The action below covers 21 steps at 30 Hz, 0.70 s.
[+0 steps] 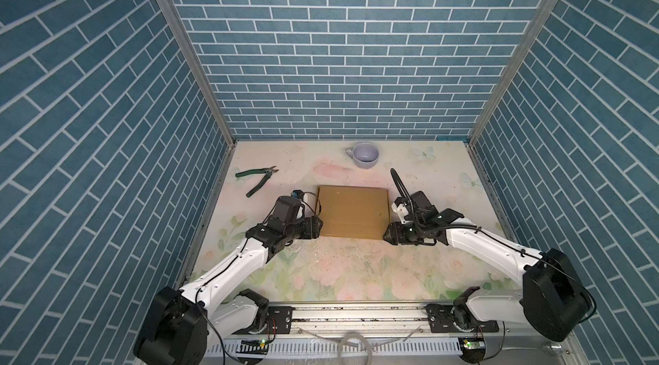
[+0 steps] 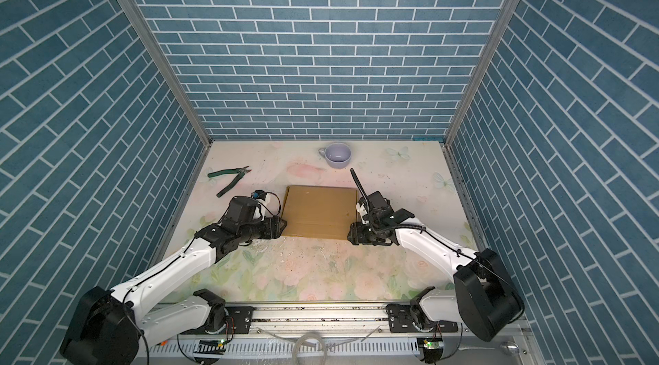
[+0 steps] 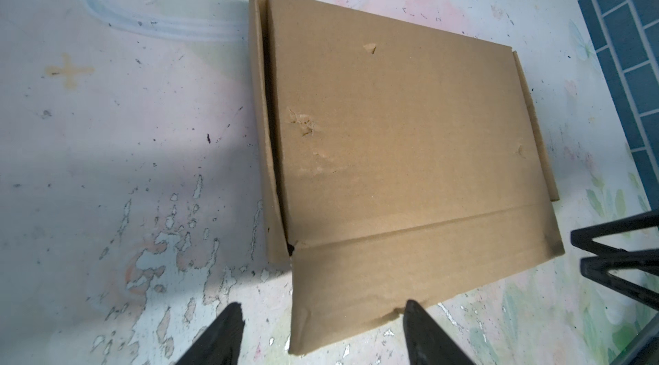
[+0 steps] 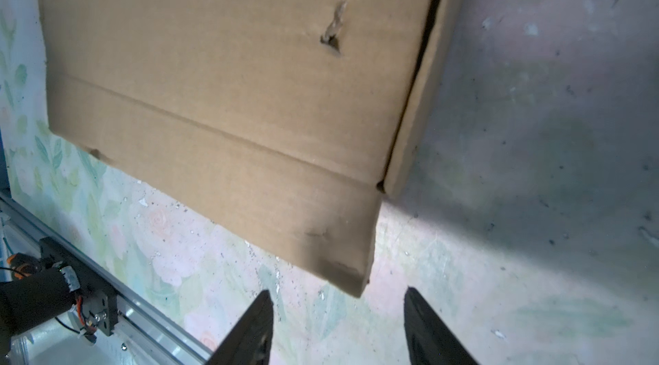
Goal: Assemble paper box
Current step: Press the paper box at the center of the table.
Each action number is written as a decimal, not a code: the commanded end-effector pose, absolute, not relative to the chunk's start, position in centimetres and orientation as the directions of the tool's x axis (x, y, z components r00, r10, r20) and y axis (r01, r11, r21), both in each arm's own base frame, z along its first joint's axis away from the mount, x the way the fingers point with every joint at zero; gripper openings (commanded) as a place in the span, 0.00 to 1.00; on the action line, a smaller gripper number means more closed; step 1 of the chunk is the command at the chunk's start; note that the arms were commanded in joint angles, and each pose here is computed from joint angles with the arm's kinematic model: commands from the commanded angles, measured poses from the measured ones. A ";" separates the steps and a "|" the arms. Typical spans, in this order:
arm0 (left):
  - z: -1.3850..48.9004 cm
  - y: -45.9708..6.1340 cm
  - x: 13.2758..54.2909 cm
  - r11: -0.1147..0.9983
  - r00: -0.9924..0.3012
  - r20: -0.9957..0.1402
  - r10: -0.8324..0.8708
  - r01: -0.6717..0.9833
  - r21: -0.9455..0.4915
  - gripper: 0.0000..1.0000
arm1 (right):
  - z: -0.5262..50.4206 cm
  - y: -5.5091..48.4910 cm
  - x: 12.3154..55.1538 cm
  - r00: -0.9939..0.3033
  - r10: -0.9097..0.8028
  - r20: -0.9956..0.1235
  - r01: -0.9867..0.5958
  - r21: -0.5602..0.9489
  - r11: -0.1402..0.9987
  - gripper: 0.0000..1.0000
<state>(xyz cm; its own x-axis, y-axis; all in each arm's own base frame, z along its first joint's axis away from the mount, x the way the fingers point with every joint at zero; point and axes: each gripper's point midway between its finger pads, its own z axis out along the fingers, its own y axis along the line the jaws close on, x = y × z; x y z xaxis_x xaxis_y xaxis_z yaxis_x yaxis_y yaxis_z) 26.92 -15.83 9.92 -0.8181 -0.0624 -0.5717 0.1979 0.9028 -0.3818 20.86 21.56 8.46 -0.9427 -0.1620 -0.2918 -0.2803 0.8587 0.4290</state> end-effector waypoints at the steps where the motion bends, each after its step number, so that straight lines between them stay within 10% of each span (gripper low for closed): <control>1: 9.5 -15.9 27.7 0.903 -0.810 -0.580 -0.081 0.187 -0.387 0.70 | 8.8 21.6 19.7 -0.938 -0.188 -0.293 -0.301 0.414 0.859 0.58; 21: 9.6 -16.2 28.0 0.897 -0.797 -0.599 -0.081 0.203 -0.392 0.74 | 4.7 19.7 21.5 -0.819 -0.273 -0.504 -0.397 0.155 0.905 0.49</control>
